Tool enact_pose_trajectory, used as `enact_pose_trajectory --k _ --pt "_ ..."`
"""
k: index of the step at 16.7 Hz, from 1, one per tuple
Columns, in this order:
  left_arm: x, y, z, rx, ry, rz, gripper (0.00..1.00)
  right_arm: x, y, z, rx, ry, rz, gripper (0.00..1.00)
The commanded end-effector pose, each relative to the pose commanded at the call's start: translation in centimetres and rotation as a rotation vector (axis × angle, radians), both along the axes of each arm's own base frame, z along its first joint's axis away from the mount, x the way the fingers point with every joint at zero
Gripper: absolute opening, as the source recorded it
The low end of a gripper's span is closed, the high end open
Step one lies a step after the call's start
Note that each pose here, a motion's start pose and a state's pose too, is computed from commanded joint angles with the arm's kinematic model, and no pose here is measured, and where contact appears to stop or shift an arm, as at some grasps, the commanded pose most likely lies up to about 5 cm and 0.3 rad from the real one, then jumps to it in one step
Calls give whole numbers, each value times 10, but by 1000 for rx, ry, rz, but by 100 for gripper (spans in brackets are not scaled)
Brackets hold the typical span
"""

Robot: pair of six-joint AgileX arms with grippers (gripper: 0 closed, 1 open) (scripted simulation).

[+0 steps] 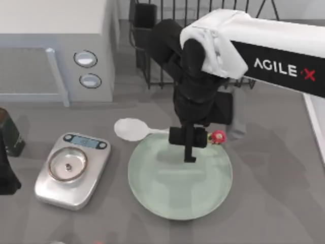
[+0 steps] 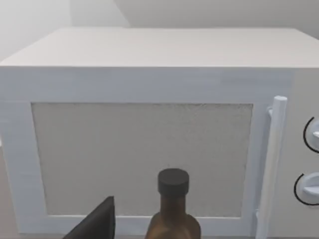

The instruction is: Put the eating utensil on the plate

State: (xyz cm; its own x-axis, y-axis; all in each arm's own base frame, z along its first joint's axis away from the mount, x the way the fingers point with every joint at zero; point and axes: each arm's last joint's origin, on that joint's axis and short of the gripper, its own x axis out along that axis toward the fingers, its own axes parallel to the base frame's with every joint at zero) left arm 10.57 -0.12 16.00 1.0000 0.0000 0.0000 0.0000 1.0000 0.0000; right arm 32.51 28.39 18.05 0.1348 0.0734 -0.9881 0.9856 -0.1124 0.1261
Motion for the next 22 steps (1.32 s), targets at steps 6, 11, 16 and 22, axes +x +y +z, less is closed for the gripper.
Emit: enact_pose_trajectory --k 6,11,16,22 --pt "0 0 0 0 0 0 100 -11 10 -11 -2 41 47 0" --pt "0 0 0 0 0 0 100 -23 15 -38 -51 118 77 0" --pt "0 0 0 0 0 0 100 -24 15 -45 -65 135 79 0" --pt "0 0 0 0 0 0 100 -24 15 -45 -65 135 79 38"
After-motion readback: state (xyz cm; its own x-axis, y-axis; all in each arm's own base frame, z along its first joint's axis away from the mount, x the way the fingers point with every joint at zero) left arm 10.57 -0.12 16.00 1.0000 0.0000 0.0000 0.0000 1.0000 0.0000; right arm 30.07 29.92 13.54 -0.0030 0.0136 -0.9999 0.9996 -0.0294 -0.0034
